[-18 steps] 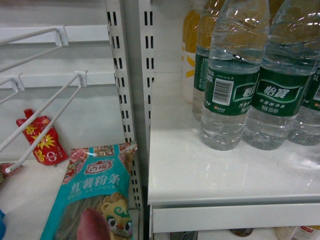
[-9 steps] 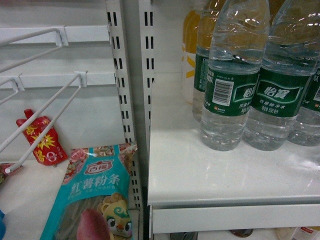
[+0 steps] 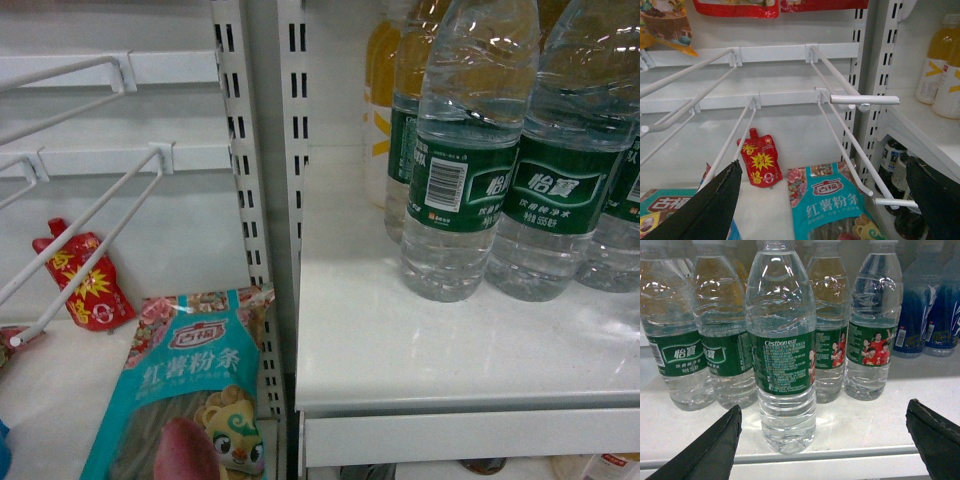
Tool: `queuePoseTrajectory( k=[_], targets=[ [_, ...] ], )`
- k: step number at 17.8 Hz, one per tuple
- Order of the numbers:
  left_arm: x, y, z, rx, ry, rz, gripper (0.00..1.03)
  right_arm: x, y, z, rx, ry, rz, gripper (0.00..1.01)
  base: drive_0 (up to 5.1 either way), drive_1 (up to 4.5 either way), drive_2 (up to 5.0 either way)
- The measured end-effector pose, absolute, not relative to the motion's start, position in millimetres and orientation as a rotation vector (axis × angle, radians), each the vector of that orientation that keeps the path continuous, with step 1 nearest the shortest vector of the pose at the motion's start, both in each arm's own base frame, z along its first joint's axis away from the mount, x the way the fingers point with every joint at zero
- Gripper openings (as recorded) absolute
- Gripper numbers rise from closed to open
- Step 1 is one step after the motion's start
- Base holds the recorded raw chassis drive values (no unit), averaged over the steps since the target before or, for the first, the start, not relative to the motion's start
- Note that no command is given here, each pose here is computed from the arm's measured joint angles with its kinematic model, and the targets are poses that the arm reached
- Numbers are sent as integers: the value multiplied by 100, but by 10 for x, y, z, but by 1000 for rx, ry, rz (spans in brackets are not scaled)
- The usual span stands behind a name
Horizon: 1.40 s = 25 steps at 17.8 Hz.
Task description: Move water from second to third shelf
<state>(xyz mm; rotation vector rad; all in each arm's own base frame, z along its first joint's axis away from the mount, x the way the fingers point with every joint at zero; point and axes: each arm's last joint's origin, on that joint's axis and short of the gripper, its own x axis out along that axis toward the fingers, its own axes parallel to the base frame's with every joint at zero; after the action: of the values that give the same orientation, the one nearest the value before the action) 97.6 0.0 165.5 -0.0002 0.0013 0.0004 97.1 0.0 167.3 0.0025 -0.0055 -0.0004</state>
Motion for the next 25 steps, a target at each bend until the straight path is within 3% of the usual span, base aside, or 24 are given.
queuePoseTrajectory(
  k=[25],
  targets=[
    [976, 0, 1655, 0, 1, 0, 98, 971, 0, 1674, 2, -6, -1, 98, 0, 0, 0]
  ],
)
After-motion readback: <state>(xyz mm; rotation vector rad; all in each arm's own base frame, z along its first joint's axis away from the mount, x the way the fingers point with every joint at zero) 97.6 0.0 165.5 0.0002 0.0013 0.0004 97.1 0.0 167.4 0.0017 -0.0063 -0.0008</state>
